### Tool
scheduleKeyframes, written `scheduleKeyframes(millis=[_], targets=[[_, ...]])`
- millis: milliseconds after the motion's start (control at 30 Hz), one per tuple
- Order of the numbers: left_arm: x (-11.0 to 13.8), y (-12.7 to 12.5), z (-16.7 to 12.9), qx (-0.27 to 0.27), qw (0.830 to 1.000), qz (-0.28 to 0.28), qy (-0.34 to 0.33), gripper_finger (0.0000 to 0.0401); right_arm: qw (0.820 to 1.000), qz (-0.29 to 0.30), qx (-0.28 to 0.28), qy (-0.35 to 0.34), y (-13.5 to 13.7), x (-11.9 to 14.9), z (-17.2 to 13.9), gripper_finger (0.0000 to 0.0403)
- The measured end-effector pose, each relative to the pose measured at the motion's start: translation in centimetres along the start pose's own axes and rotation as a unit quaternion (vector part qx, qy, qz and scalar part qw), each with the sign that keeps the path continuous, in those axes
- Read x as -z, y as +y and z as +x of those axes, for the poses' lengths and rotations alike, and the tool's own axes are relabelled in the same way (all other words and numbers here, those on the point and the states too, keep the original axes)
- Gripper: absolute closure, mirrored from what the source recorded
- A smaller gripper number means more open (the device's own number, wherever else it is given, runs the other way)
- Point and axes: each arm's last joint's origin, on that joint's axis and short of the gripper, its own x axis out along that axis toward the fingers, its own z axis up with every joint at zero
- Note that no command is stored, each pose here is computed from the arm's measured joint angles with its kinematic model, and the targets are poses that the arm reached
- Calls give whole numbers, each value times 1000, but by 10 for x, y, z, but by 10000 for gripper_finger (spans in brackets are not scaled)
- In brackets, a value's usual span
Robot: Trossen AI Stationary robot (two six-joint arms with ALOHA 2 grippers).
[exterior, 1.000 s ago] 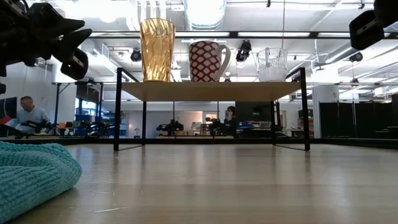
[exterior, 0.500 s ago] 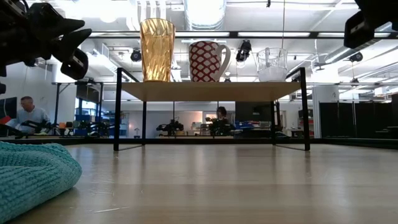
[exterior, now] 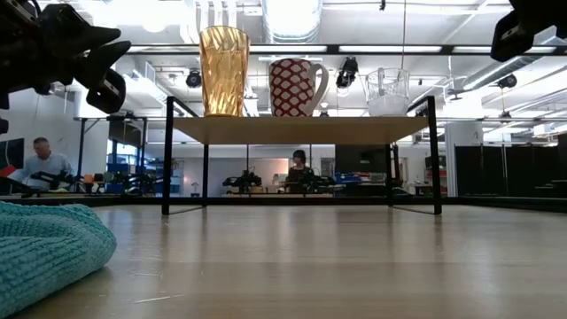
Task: Stack small to large cups/mugs on shelf
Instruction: Return to Home position
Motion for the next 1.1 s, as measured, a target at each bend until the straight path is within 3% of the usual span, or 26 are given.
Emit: scheduleKeyframes(millis=[100, 233, 433, 533, 633, 1100], targets=[[0, 0, 0, 0, 1000, 0, 0, 335, 1000, 6, 9, 8, 0, 1, 0, 326], [0, 0, 0, 0, 1000, 0, 0, 335, 997, 80, 5, 2, 0, 0, 0, 326], [0, 0, 0, 0, 1000, 0, 0, 335, 983, 133, -122, -15, 6, -4, -1, 326], [0, 0, 0, 0, 1000, 0, 0, 335, 973, 135, -187, -29, 9, -7, -3, 326], [0, 0, 0, 0, 1000, 0, 0, 335, 967, 129, -218, -33, 10, -8, -5, 326], [0, 0, 0, 0, 1000, 0, 0, 335, 968, 94, -226, 49, 12, 9, -7, 326]])
